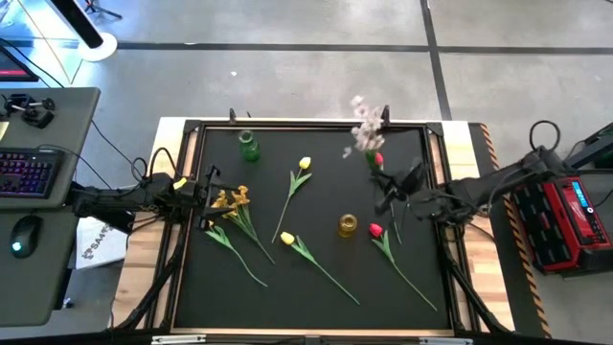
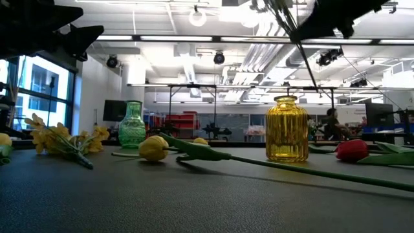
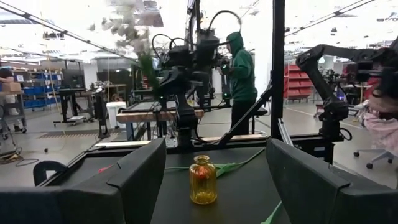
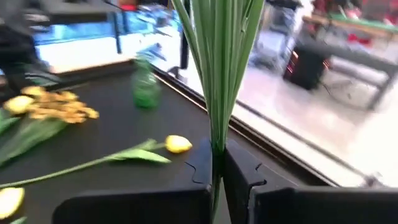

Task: Sort flowers into vase by color
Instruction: Put the white flowers into the yellow vase

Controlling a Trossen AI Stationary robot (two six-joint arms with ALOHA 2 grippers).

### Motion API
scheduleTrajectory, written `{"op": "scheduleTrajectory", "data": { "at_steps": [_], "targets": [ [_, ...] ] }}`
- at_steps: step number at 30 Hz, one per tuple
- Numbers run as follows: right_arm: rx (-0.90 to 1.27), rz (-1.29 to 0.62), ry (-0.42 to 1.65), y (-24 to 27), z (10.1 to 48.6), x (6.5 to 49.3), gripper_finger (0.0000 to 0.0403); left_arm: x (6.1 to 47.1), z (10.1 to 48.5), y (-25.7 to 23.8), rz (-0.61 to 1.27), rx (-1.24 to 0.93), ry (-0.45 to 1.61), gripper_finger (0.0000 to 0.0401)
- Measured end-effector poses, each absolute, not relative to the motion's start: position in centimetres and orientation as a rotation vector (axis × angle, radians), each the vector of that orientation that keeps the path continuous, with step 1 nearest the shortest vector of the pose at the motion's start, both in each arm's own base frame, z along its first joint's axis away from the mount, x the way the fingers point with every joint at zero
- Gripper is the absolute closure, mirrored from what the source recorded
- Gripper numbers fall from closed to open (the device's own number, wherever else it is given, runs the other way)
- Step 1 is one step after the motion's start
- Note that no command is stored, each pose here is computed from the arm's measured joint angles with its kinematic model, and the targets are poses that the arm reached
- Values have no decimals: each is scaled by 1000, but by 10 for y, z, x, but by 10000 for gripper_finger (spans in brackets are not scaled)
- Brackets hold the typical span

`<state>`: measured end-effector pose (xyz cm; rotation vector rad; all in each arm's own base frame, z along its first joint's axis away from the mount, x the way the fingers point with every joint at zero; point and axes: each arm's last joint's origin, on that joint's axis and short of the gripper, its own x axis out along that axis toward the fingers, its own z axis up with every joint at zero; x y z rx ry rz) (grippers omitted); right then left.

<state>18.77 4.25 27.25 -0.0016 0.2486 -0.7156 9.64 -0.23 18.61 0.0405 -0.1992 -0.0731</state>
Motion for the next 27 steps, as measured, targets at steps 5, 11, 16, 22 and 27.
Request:
{"op": "scheduleTrajectory", "data": {
  "at_steps": [5, 11, 16, 22, 27],
  "targets": [
    [-71, -575, 136, 64, 250, 199, 403, 96, 186, -2, -73, 37, -199, 135],
    [-89, -297, -88, 64, 235, 194, 403, 96, 187, -2, -73, 35, -207, 135],
    [-80, -204, -130, 60, 223, 188, 403, 96, 187, -2, -73, 36, -207, 135],
    [-61, -210, -127, 60, 219, 187, 403, 96, 188, -2, -73, 37, -224, 135],
    [-69, -231, -103, 57, 213, 193, 403, 96, 189, -2, -72, 38, -230, 135]
  ]
}}
